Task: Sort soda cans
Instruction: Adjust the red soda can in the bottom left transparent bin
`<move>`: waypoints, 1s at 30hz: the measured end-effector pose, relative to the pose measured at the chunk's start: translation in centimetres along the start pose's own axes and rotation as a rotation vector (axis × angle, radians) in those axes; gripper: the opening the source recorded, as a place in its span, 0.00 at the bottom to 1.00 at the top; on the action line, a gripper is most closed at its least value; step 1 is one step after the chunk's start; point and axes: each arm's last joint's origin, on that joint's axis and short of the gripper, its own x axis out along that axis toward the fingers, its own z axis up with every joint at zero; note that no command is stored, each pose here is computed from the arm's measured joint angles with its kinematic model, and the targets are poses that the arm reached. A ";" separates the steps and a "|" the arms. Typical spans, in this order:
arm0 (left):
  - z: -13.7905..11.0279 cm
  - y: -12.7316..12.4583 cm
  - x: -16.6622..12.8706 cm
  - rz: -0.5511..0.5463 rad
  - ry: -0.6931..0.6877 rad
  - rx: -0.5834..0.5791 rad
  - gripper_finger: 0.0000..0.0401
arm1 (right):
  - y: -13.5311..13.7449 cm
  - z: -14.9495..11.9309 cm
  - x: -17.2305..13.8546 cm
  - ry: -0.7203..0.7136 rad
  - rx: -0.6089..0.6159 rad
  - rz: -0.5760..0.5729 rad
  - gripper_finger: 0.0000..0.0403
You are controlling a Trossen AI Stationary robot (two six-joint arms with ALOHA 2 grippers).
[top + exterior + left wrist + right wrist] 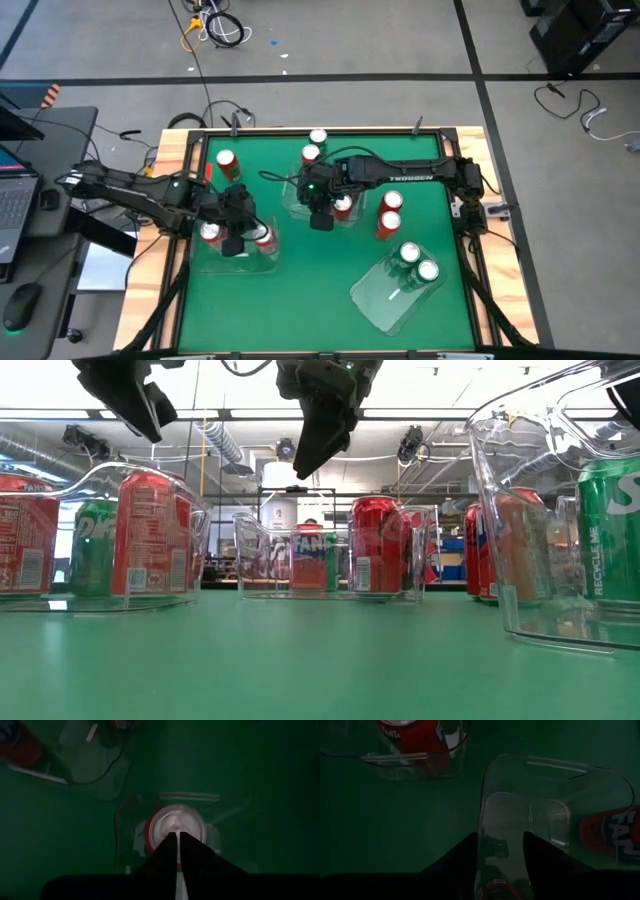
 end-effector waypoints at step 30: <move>0.5 -0.8 4.9 0.033 0.207 -0.087 0.74 | 0.0 -0.3 0.0 0.028 -0.001 0.000 0.36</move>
